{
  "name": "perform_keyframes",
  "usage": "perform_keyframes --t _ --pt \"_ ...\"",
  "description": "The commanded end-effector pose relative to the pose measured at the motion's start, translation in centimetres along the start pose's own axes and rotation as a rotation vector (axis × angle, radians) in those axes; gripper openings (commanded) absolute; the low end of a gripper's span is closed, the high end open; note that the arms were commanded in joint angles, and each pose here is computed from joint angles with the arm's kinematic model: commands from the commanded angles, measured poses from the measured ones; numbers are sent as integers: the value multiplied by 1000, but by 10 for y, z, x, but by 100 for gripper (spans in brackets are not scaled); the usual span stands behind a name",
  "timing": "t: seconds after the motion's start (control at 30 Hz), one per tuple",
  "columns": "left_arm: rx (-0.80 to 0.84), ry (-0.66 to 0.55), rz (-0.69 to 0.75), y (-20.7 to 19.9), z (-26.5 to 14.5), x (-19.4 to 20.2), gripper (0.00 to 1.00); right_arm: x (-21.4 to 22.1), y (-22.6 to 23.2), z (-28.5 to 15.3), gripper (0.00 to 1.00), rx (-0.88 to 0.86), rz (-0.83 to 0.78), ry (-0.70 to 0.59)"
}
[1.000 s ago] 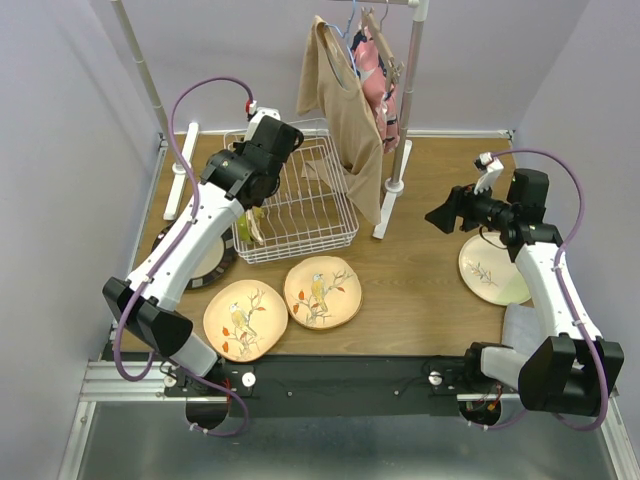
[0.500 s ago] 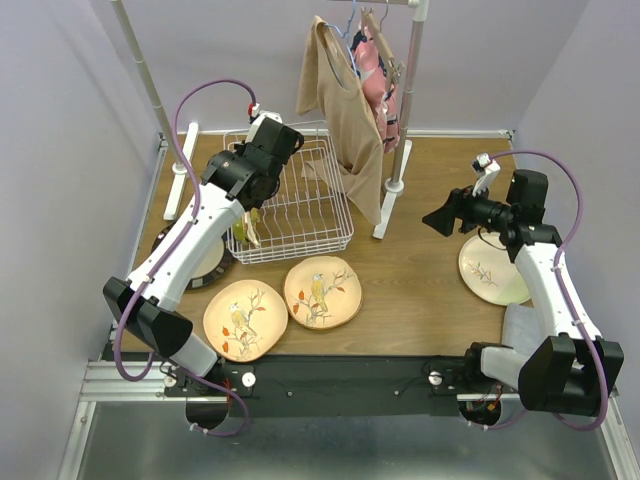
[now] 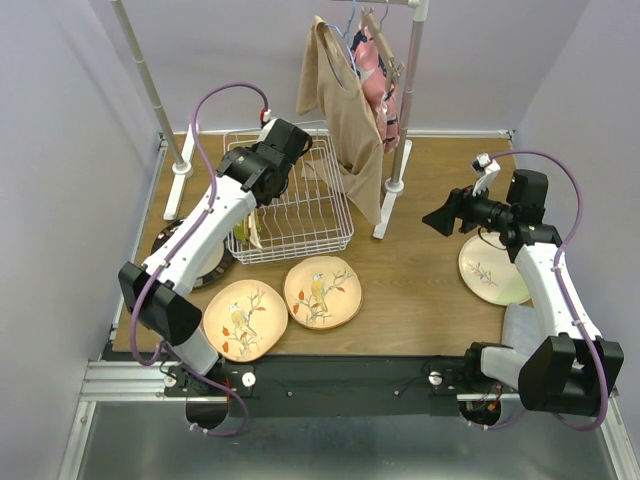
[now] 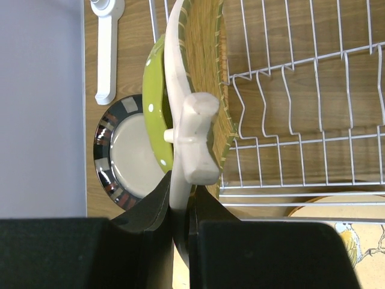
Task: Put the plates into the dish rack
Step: Insert the plate into the dish rack
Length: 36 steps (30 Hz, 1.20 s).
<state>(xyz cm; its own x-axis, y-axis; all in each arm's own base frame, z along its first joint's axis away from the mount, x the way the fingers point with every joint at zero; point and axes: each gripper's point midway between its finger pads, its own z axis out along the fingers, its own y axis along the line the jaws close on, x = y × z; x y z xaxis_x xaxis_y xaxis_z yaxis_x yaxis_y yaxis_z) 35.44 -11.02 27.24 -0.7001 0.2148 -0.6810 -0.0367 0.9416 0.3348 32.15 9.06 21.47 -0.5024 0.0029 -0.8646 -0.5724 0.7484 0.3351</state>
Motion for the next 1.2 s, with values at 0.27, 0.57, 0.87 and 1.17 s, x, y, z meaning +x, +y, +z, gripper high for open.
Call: perform_keyframes --t 0.27,0.57,0.87,1.17 --pt "-13 -39 19 -8 16 -31 0 0 -6 -2 84 29 -21 -10" --pt "17 -22 11 -11 26 -33 0 0 -7 -1 84 35 -20 -9" --pt "63 17 8 -21 41 -26 0 1 -8 -1 84 38 -16 -5" --pt "75 34 -13 -19 53 -27 19 2 -9 0 84 39 -16 -3"
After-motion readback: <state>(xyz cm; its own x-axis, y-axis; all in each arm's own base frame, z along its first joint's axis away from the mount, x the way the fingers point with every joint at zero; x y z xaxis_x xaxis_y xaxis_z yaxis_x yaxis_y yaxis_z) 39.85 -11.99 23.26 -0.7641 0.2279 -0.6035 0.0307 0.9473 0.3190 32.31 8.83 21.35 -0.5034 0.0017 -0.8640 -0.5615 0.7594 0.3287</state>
